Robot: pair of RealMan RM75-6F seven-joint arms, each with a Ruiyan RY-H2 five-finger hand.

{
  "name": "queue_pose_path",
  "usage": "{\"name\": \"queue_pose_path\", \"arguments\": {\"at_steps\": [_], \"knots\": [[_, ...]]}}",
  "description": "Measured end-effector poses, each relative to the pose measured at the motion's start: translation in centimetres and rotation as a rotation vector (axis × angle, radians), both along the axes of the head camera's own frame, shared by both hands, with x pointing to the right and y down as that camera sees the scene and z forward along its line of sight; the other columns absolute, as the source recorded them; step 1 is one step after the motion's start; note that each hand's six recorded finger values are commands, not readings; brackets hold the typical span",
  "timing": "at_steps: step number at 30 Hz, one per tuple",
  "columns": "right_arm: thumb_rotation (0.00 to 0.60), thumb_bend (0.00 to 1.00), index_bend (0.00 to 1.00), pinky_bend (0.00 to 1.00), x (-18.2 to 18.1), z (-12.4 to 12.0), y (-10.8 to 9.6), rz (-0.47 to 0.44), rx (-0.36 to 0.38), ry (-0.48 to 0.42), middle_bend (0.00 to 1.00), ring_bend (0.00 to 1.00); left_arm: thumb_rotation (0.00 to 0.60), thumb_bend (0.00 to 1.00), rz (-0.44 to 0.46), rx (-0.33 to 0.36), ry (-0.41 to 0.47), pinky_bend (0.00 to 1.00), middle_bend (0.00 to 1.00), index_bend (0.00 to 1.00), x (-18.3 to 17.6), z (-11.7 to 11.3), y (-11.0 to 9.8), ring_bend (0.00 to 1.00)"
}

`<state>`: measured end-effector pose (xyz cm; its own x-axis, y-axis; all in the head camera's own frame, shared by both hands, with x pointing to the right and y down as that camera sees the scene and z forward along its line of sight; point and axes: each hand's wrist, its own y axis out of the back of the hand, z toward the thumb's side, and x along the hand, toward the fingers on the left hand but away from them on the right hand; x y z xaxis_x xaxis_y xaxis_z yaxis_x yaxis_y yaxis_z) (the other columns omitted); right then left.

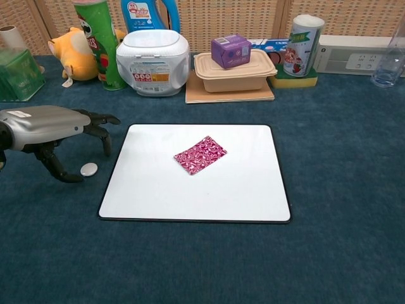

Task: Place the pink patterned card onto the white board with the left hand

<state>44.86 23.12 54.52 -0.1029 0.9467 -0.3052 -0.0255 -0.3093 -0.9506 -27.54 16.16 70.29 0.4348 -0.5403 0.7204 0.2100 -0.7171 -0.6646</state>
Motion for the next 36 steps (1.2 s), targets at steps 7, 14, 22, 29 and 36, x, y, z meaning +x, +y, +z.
{"name": "queue_pose_path", "arguments": {"at_steps": [7, 14, 22, 29, 36], "knots": [[0.6, 0.21, 0.03, 0.0, 0.0, -0.2, 0.1, -0.002, 0.003, -0.006, 0.0, 0.0, 0.6, 0.24, -0.028, 0.015, -0.011, 0.0, 0.0, 0.36, -0.7, 0.2, -0.2, 0.0], [0.6, 0.21, 0.03, 0.0, -0.1, -0.1, 0.1, -0.003, 0.0, -0.007, 0.0, 0.0, 0.6, 0.24, -0.015, 0.024, -0.035, 0.0, 0.0, 0.36, -0.9, 0.4, 0.1, 0.0], [0.6, 0.21, 0.03, 0.0, 0.0, -0.4, 0.0, 0.0, 0.008, -0.013, 0.0, 0.0, 0.6, 0.26, -0.004, 0.027, -0.04, 0.0, 0.0, 0.38, -0.7, 0.6, 0.3, 0.0], [0.6, 0.21, 0.03, 0.0, -0.2, -0.3, 0.1, -0.007, 0.003, -0.014, 0.0, 0.0, 0.6, 0.26, -0.006, 0.034, -0.043, 0.0, 0.0, 0.42, -0.8, 0.9, 0.5, 0.0], [0.6, 0.21, 0.03, 0.0, -0.3, -0.3, 0.1, -0.009, 0.003, -0.016, 0.0, 0.0, 0.6, 0.27, -0.006, 0.051, -0.047, 0.0, 0.0, 0.47, -1.2, 1.0, 0.7, 0.0]]}}
